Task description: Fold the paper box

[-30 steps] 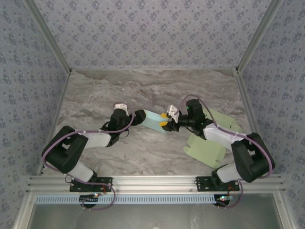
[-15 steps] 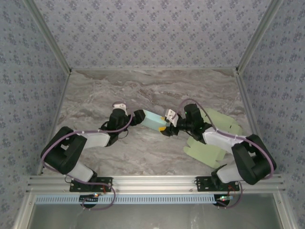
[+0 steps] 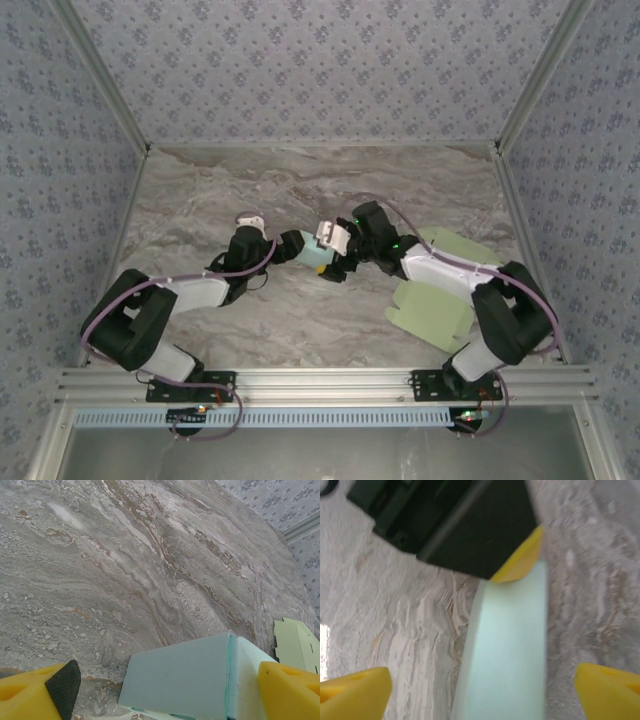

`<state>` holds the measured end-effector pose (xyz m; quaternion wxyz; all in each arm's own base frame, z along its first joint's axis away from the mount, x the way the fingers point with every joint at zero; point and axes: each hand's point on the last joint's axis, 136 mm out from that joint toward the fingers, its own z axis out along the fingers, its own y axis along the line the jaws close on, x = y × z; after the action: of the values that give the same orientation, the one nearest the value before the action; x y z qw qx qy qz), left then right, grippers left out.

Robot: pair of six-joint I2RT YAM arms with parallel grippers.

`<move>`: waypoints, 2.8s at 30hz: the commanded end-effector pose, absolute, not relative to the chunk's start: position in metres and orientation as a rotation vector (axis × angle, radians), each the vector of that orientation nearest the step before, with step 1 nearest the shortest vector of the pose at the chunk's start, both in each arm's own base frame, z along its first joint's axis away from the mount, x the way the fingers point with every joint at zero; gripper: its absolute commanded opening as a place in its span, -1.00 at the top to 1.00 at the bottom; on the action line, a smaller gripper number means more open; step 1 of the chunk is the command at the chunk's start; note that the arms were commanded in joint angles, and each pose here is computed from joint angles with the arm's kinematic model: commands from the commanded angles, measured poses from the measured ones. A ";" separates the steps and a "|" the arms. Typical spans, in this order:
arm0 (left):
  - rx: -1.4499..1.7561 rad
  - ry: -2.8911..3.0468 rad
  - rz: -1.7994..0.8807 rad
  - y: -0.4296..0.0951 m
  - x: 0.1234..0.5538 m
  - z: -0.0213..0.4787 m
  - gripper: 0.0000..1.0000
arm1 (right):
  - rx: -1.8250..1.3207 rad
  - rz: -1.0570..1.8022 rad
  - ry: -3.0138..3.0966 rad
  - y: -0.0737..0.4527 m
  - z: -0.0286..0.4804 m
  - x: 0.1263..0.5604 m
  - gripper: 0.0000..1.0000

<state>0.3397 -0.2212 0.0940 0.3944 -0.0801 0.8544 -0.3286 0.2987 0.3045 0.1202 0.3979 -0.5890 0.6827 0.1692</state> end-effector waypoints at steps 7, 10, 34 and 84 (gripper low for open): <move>-0.241 2.390 -0.702 -0.194 0.312 0.046 -0.92 | -1.578 0.195 1.799 0.287 0.099 0.310 -0.37; -0.332 2.334 -0.774 -0.186 0.319 0.072 -0.99 | -1.625 0.106 1.716 0.290 0.103 0.312 -0.18; -0.497 2.487 -0.648 -0.117 0.318 0.111 -0.99 | -1.762 -0.654 1.545 0.131 0.062 0.492 -0.04; -0.072 2.537 -0.699 -0.217 0.304 0.068 -0.97 | -0.992 -0.567 2.354 0.070 0.066 0.334 -0.73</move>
<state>0.2908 -0.2156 0.0539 0.2263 -0.0311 0.9380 -0.2609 0.3249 0.0708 0.0610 0.2426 -0.3692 0.8762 -0.1926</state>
